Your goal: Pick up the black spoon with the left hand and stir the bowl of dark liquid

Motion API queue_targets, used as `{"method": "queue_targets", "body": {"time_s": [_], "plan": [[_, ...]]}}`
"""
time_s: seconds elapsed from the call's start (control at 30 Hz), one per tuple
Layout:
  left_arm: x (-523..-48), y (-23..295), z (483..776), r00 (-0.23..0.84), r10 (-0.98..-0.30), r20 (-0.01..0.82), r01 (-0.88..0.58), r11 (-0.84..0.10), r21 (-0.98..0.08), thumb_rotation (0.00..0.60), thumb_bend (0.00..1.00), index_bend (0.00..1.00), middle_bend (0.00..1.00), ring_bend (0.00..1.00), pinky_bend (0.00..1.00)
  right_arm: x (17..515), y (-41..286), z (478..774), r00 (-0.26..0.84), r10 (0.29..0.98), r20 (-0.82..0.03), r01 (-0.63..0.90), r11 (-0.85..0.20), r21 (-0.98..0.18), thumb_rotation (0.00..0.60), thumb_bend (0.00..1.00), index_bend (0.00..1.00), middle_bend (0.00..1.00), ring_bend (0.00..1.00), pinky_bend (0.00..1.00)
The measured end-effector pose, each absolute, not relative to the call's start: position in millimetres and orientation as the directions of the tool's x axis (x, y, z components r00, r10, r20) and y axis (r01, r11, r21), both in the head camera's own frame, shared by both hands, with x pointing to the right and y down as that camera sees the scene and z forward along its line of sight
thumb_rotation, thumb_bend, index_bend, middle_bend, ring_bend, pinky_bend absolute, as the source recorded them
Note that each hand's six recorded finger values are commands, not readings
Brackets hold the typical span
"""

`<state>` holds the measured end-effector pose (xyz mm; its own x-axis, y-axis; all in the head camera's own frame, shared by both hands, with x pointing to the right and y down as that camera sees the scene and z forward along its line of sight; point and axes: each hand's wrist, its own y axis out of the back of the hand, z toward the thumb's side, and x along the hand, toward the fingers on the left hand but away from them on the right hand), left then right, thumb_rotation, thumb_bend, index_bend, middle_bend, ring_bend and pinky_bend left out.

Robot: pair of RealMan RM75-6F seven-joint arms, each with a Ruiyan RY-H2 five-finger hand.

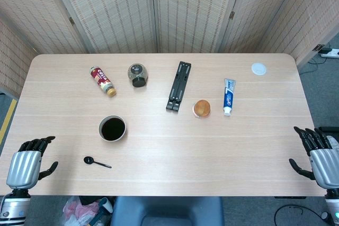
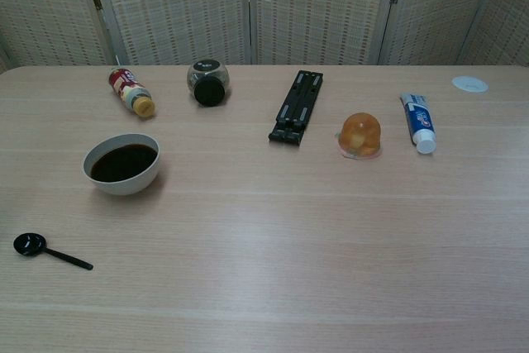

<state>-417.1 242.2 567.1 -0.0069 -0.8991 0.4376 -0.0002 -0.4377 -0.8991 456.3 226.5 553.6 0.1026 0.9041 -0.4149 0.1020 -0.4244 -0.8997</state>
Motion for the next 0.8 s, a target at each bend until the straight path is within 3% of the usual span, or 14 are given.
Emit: {"method": "queue_targets", "body": {"time_s": [0.8], "plan": [[-415.5,239.6,567.1,0.015,-0.902,0.432,-0.006,-0.432,-0.902,0.600,0.27,0.26,0.35,0.30,0.31,454.4,223.8,550.4,0.110,0.908,-0.404,0.100,-0.415,-0.904,0.600,0.22,0.00,0.17,0.12,0.09]]}}
